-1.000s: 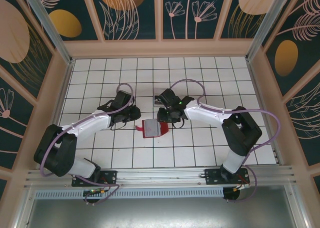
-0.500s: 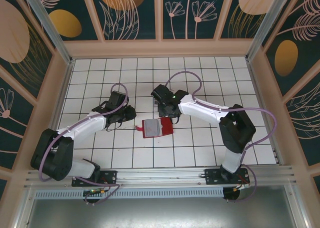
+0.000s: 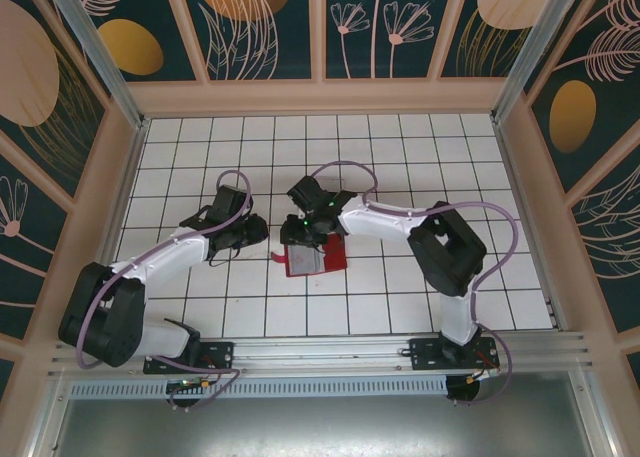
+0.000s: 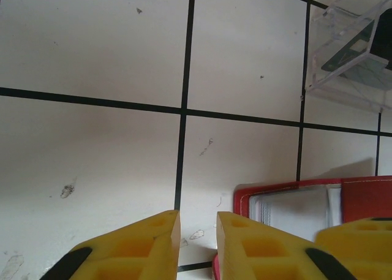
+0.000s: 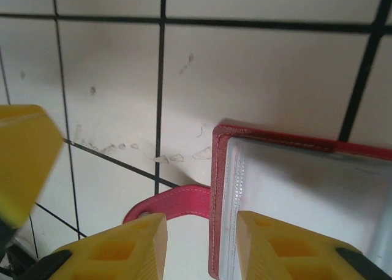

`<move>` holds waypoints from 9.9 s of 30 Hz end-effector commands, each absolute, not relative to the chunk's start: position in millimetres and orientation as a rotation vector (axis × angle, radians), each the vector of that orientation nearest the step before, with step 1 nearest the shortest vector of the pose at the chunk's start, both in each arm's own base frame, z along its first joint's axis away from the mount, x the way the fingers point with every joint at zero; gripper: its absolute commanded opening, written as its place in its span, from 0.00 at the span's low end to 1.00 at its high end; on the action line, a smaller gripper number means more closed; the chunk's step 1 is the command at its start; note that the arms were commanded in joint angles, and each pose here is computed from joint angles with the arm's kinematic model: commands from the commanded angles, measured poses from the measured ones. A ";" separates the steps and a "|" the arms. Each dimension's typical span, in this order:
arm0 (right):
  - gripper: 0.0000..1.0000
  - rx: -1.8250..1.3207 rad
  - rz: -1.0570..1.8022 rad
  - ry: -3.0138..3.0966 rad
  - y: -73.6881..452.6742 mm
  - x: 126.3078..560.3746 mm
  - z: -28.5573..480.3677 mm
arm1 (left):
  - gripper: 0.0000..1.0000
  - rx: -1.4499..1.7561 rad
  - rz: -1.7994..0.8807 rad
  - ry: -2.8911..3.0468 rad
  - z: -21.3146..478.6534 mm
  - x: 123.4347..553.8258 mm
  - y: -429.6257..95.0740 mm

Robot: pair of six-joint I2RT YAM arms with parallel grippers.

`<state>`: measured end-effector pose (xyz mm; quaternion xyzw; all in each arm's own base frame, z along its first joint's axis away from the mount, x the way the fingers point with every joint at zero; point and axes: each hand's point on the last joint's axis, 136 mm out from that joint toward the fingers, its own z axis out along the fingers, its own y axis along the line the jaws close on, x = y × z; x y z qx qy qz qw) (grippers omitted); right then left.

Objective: Take the credit cards out of the card holder

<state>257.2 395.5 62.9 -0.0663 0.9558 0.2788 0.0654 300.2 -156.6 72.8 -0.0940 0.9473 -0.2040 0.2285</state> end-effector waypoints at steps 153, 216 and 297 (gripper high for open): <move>0.35 -0.099 0.670 2.987 333.3 251.9 22.8 | 0.16 -0.019 -0.577 2.892 14.7 251.6 -226.4; 0.21 -0.160 1.070 2.927 329.0 244.8 11.7 | 0.12 -0.013 -0.461 2.958 -4.1 246.6 -215.3; 0.00 -1.678 0.119 1.954 270.9 380.2 158.3 | 0.19 0.038 -0.485 2.699 66.2 292.8 -226.6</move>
